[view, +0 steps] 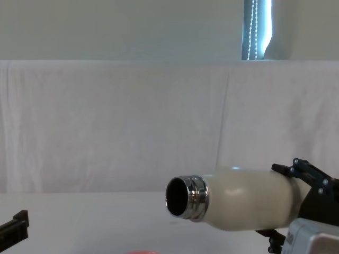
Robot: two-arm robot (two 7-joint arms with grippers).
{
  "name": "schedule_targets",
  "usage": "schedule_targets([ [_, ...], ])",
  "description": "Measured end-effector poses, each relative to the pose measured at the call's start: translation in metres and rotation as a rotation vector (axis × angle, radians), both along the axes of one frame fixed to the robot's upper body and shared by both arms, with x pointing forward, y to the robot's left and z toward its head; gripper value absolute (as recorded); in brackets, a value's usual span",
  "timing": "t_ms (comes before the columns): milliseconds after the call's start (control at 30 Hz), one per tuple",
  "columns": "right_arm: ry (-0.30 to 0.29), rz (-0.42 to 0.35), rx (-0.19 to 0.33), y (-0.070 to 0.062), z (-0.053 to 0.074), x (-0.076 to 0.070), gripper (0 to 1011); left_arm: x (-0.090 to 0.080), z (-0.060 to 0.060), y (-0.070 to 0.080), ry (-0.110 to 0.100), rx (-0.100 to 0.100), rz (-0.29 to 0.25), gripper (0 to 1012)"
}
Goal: Grasp the thermos with one hand and pour water into the cup lid.
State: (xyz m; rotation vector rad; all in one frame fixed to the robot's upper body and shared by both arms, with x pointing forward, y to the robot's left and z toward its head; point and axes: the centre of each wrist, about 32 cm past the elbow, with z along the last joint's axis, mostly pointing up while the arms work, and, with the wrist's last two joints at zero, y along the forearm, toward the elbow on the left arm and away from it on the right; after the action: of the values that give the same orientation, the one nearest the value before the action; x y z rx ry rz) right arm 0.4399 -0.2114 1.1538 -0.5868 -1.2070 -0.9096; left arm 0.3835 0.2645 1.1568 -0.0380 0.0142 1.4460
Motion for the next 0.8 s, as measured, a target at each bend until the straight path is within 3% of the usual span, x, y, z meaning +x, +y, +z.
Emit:
schedule_targets([
  [800,-0.009,0.016,-0.069,0.015,-0.002,0.010,955,0.000,0.000,0.000,0.000,0.000,0.000,1001],
])
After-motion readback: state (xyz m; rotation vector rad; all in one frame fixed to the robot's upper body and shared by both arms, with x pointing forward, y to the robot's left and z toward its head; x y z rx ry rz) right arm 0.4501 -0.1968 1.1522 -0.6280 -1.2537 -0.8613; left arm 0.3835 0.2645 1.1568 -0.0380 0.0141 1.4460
